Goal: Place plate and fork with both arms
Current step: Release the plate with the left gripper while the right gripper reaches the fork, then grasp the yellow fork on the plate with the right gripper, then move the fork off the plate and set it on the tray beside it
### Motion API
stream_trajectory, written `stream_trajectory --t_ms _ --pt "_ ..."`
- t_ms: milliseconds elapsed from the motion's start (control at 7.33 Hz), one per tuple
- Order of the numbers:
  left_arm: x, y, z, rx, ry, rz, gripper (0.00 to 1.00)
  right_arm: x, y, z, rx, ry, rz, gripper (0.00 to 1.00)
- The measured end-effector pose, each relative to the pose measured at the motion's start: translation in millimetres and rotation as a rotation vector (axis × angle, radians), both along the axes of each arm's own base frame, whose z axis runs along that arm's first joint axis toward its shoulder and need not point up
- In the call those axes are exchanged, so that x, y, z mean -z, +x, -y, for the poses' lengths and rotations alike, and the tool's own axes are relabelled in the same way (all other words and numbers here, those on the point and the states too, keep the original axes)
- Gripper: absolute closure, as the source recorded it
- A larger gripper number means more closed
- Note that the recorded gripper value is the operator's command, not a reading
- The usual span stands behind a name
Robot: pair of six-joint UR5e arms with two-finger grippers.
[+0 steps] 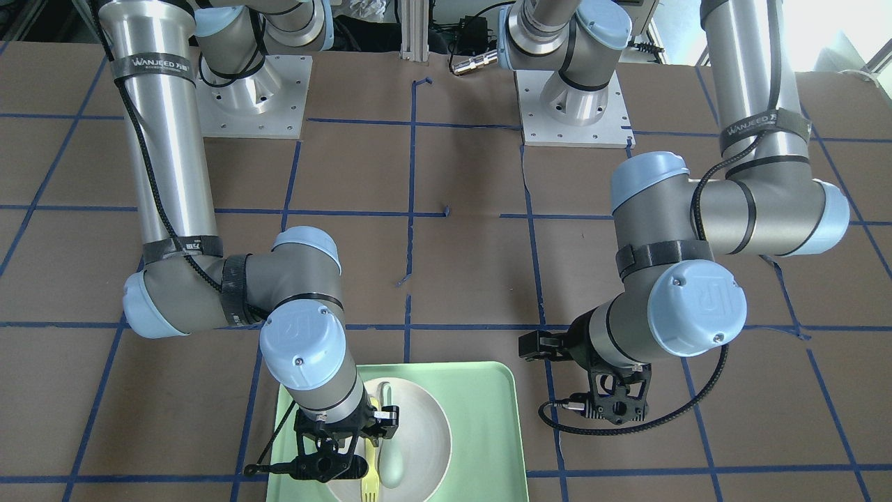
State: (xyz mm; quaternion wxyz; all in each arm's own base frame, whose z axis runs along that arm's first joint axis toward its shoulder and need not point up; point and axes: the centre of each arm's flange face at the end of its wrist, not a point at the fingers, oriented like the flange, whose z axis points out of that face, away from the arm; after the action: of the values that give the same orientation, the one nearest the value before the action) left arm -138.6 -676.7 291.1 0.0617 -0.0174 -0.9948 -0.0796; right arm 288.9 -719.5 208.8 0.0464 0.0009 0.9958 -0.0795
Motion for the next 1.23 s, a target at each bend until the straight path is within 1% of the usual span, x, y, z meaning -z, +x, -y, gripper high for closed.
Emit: stream_trajectory --t_ms 409,545,682,818,955,1227 --pt "0 0 -3 0.007 -0.002 0.001 0.0 16 2 0 -0.003 0.022 0.004 0.44" --pt "-2 0 -3 0.007 -0.004 0.001 0.0 21 3 0 -0.004 0.028 0.004 0.55" --pt "-2 0 -3 0.007 -0.004 0.001 0.0 23 3 0 -0.004 0.031 0.004 0.83" --pt "-3 0 -4 0.007 -0.005 0.001 0.0 23 3 0 -0.003 0.032 0.004 0.88" --pt "-3 0 -4 0.007 -0.006 0.001 0.0 23 3 0 -0.003 0.033 0.005 1.0" --pt "-4 0 -4 0.007 -0.006 0.001 0.0 21 3 0 -0.003 0.032 0.006 1.0"
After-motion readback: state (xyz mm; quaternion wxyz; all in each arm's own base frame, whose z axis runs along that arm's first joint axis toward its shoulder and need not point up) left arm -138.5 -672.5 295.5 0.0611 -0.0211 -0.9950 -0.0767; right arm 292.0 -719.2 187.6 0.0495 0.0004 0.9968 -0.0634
